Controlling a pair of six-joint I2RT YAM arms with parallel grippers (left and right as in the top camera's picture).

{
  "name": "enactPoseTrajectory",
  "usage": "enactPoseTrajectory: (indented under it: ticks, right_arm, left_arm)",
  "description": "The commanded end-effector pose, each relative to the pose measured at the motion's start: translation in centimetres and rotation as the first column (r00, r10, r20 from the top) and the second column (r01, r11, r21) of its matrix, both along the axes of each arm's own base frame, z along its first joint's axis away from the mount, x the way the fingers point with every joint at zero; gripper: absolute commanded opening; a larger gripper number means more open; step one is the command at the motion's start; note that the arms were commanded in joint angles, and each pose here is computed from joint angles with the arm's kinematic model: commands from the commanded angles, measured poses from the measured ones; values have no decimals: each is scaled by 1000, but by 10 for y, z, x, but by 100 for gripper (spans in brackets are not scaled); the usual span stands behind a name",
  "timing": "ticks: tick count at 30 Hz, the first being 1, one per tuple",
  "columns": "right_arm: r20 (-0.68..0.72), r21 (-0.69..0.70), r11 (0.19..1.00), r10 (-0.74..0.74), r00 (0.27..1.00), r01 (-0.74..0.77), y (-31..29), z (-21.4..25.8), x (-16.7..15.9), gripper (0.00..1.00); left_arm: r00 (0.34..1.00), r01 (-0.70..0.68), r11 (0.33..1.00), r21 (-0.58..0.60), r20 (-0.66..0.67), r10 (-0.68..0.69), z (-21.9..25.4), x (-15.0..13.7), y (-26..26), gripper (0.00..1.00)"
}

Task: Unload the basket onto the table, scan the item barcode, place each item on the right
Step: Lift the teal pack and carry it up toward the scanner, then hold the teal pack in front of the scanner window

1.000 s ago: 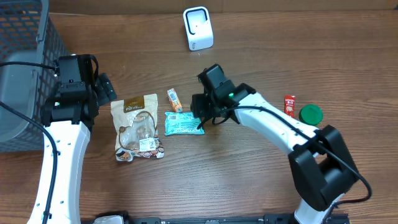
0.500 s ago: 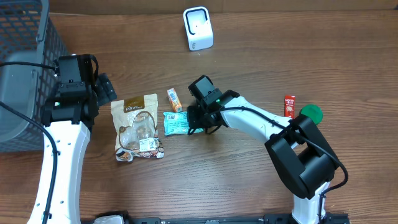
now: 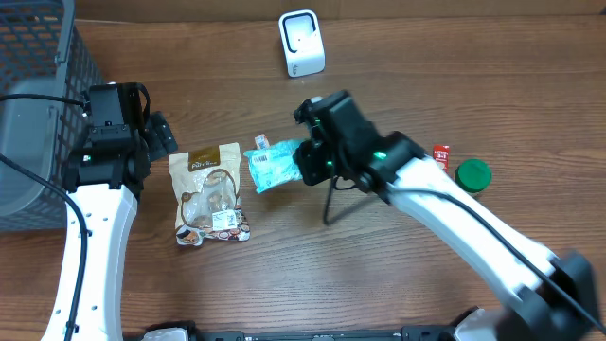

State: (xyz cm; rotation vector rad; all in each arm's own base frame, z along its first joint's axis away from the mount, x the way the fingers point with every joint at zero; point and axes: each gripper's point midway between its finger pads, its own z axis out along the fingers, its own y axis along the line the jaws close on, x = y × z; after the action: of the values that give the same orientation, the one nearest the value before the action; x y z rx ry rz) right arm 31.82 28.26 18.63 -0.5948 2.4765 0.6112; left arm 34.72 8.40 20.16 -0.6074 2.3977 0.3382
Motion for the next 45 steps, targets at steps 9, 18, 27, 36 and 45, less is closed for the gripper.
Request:
enactPoseTrajectory:
  ticks: [9, 18, 27, 36, 45]
  right_arm:
    - [216, -85, 996, 6, 976, 13, -33, 54, -1, 4]
    - [208, -86, 996, 8, 978, 10, -27, 45, 6, 4]
    - [406, -37, 994, -75, 911, 99, -30, 82, 47, 3]
    - [665, 35, 993, -107, 739, 112, -44, 211, 93, 3]
    - [737, -129, 943, -115, 666, 306, -59, 150, 185, 4]
  left_arm:
    - [1000, -8, 1000, 15, 9, 8, 5, 1, 3, 100]
    - [1000, -8, 1000, 15, 9, 8, 5, 1, 3, 100]
    - [1000, -8, 1000, 15, 9, 8, 5, 1, 3, 100]
    - [1000, -8, 1000, 15, 9, 8, 5, 1, 3, 100]
    - [1000, -8, 1000, 15, 9, 8, 5, 1, 3, 100]
